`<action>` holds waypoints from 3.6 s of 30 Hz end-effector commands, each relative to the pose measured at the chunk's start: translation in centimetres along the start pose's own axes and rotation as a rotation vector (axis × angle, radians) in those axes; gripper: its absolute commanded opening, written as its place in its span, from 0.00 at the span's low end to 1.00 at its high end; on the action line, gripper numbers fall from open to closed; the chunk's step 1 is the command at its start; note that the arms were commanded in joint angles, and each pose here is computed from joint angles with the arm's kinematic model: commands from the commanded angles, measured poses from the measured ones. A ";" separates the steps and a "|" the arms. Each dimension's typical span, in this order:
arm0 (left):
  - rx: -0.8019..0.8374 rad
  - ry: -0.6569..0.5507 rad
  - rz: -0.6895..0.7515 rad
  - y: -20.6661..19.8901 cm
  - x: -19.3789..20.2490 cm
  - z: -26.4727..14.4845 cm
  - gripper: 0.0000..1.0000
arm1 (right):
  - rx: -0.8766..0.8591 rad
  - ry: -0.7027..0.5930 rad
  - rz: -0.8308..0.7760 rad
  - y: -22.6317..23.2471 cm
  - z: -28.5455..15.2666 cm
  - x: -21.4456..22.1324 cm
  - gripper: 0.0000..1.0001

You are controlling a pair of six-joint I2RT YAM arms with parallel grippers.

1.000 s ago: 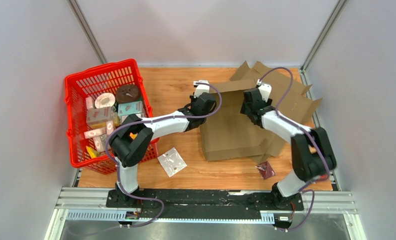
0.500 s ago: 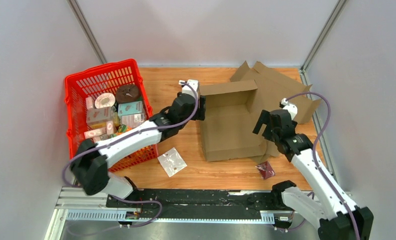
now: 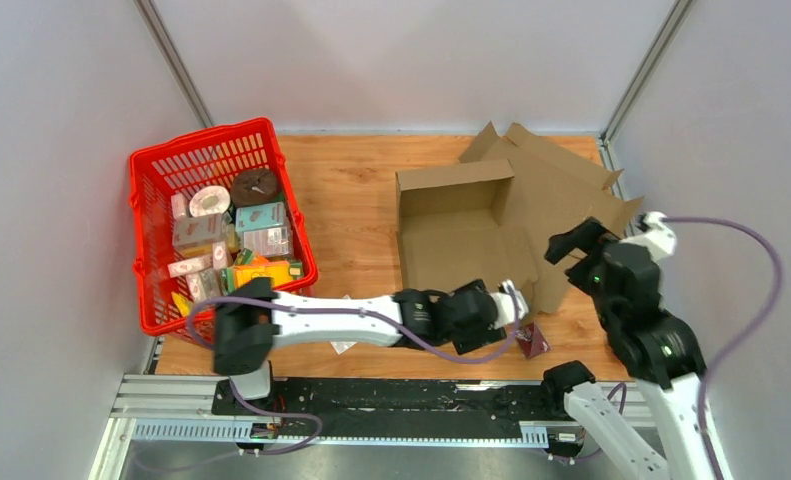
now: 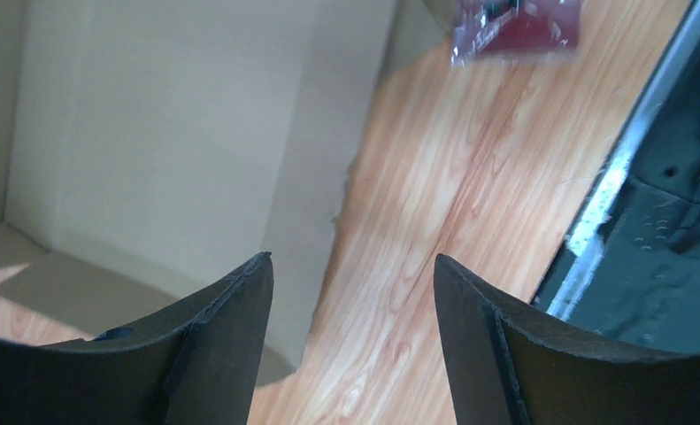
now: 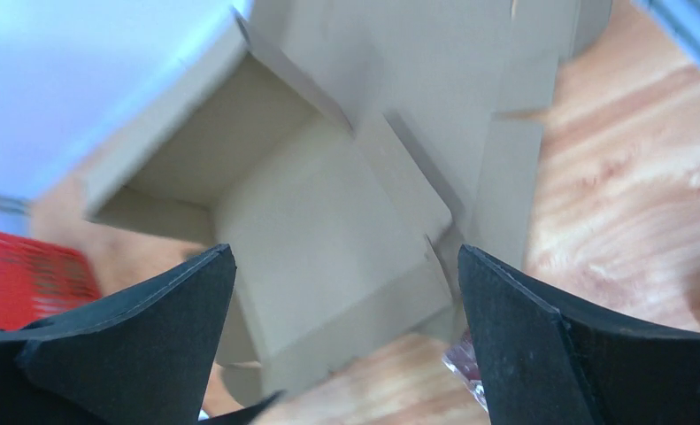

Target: Fold the paper box

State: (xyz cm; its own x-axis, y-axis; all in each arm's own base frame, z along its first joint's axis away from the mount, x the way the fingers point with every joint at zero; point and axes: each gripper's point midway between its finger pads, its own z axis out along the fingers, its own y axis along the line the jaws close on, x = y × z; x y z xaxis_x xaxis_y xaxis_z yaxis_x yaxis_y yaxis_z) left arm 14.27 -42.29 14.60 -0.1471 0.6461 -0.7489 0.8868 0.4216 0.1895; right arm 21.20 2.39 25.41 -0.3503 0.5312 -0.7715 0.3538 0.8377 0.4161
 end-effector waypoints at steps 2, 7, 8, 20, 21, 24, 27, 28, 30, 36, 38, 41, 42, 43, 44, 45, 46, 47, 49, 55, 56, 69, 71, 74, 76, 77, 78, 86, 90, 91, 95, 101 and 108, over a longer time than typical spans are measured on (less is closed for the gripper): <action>-0.113 0.232 0.345 -0.6 3.5 4.2 0.75 | -0.053 -0.290 0.153 -2.0 -7.1 -6.5 1.00; -0.191 0.278 0.427 -0.2 3.9 6.7 0.72 | -0.081 -0.327 0.142 -2.3 -9.0 -7.5 1.00; -0.210 0.302 0.449 -0.1 4.6 7.4 0.71 | -0.088 -0.324 0.140 -2.2 -9.0 -7.4 1.00; -0.266 0.427 0.514 2.6 8.3 10.1 0.51 | -0.148 -0.231 0.111 -0.7 -7.2 -5.0 1.00; -0.261 0.425 0.519 2.6 8.3 10.2 0.45 | -0.152 -0.229 0.106 -0.6 -7.2 -5.0 1.00; -0.258 0.406 0.532 2.5 7.7 10.4 0.30 | -0.157 -0.229 0.104 -0.4 -6.9 -4.9 1.00; -0.267 0.406 0.536 3.0 7.6 10.4 0.12 | -0.152 -0.217 0.092 -0.3 -6.3 -4.6 1.00; -0.266 0.394 0.533 3.0 7.2 10.1 0.10 | -0.149 -0.214 0.087 -0.3 -6.2 -4.5 1.00; -0.258 0.381 0.519 3.0 6.9 9.7 0.03 | -0.143 -0.208 0.080 -0.3 -5.9 -4.3 1.00; -0.211 0.315 0.451 2.8 4.7 7.8 0.00 | -0.142 -0.173 0.064 0.2 -4.5 -3.4 1.00; -0.189 0.282 0.405 2.7 3.6 7.0 0.00 | -0.138 -0.158 0.058 0.3 -4.1 -3.1 1.00; -0.157 0.226 0.299 2.9 1.5 5.2 0.00 | -0.124 -0.155 0.049 0.2 -3.6 -2.9 1.00; -0.132 0.219 0.249 2.6 1.2 4.5 0.00 | -0.122 -0.153 0.036 0.2 -3.5 -2.9 1.00; -0.123 0.183 0.195 3.2 -0.1 3.3 0.00 | -0.123 -0.149 0.030 0.4 -3.5 -2.9 1.00; -0.108 0.166 0.152 3.4 -1.0 2.4 0.00 | -0.113 -0.140 0.021 0.4 -3.2 -2.8 1.00; -0.063 0.143 0.077 3.0 -1.7 1.8 0.00 | -0.109 -0.138 0.011 0.4 -3.1 -2.9 1.00; -0.052 0.101 0.047 3.6 -3.2 0.4 0.00 | -0.107 -0.138 0.009 0.5 -3.1 -3.0 1.00; -0.056 0.088 -0.014 4.6 -3.9 -0.3 0.00 | -0.103 -0.135 0.007 0.5 -3.0 -3.0 1.00; -0.044 0.068 -0.115 5.3 -5.1 -1.9 0.00 | -0.102 -0.129 0.000 0.8 -2.7 -3.1 1.00; 0.074 -0.067 -0.624 8.6 -10.1 -5.6 0.00 | -0.176 -0.036 -0.118 3.1 -1.9 -2.1 1.00; 0.078 -0.110 -0.695 9.4 -11.1 -5.9 0.00 | -0.173 -0.017 -0.131 3.2 -1.7 -1.9 1.00; 0.192 -0.699 -1.571 25.2 -18.5 -8.9 0.00 | -0.409 0.447 -0.347 9.2 2.1 9.5 1.00; 0.196 -0.752 -1.696 27.5 -17.6 -8.6 0.00 | -0.447 0.527 -0.376 9.8 2.4 13.0 1.00; 0.201 -0.803 -1.790 29.7 -16.7 -7.7 0.00 | -0.508 0.573 -0.423 11.4 2.2 16.5 0.99; 0.214 -0.830 -1.817 30.8 -16.5 -7.1 0.00 | -0.589 0.562 -0.499 13.0 1.7 18.9 0.99; 0.232 -0.854 -1.834 31.5 -16.4 -7.2 0.00 | -0.569 0.552 -0.541 12.1 2.3 20.4 0.99; 0.242 -0.862 -1.837 31.9 -16.3 -6.7 0.00 | -0.599 0.491 -0.547 13.0 2.8 20.9 0.99; 0.169 -0.763 -1.870 32.9 -14.6 -5.1 0.00 | 0.177 0.295 -0.183 0.5 8.7 18.6 1.00; 0.130 -0.684 -1.889 32.5 -13.6 -4.0 0.00 | 0.331 0.369 -0.119 -4.7 7.5 20.1 1.00; 0.117 -0.682 -1.889 32.6 -13.4 -3.9 0.00 | 0.350 0.382 -0.097 -5.4 7.2 20.2 1.00; 0.073 -0.664 -1.893 33.2 -12.9 -3.4 0.00 | 0.450 0.391 -0.034 -8.4 4.7 19.7 1.00; 0.087 -0.637 -1.900 33.5 -13.1 -2.9 0.00 | 0.550 0.437 -0.028 -10.8 3.6 19.6 1.00; 0.078 -0.582 -1.919 33.1 -12.9 -2.5 0.00 | 0.404 0.525 0.011 -10.0 4.5 21.0 0.97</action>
State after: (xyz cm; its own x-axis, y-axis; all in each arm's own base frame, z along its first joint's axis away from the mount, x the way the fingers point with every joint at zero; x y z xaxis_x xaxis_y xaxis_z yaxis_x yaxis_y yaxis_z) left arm 44.39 -34.90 29.34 -0.6175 -0.7866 0.0040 -0.2308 0.1763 -0.9569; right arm 13.74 3.28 3.33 -0.6552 0.6209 -0.4304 0.6715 0.7396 0.0448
